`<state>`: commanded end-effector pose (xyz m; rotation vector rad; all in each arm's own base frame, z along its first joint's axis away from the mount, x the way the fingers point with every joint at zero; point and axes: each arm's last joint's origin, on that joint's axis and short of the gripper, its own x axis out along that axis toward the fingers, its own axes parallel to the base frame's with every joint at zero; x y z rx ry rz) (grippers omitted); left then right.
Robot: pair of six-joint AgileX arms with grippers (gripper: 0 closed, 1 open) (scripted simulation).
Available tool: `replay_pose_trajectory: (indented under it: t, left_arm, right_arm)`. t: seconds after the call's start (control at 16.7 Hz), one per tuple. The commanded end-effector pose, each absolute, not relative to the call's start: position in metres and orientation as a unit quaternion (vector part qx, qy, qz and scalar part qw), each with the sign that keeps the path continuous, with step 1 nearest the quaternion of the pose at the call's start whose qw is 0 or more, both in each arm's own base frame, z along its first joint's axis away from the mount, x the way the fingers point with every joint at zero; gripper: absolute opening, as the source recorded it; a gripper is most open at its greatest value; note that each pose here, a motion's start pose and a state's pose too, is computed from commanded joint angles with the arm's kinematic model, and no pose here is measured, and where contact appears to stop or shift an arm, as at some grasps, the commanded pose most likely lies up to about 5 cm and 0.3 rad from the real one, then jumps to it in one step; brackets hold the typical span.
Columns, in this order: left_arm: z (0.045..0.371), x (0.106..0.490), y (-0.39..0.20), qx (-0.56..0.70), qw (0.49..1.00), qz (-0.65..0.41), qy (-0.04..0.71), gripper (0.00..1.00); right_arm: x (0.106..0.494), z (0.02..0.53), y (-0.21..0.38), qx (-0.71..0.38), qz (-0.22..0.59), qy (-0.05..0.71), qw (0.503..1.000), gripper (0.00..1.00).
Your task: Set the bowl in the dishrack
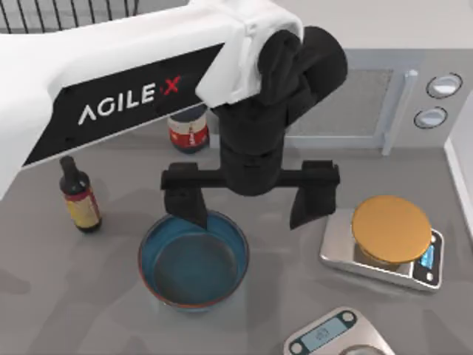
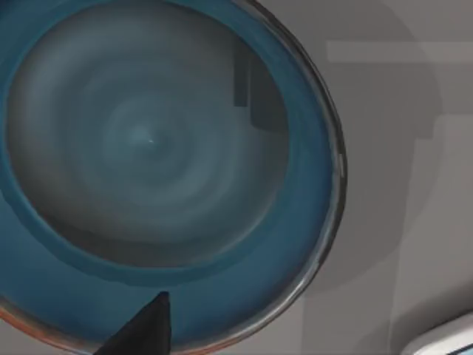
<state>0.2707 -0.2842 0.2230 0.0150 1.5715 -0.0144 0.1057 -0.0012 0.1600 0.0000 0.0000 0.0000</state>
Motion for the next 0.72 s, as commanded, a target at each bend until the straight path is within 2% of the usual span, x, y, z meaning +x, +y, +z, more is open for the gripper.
replay_pose_trajectory:
  t: [0.48,0.72]
  left_arm:
    - [0.136,0.271,-0.286,0.005,0.709,-0.009,0.706,1.00]
    - [0.128,0.270,-0.285,0.007,0.707,-0.007,0.707,1.00]
  right_arm:
    - [0.106,0.160,-0.001,0.000,0.000,0.000,1.000,1.00]
    - [0.106,0.160,-0.001,0.000,0.000,0.000,1.000,1.00]
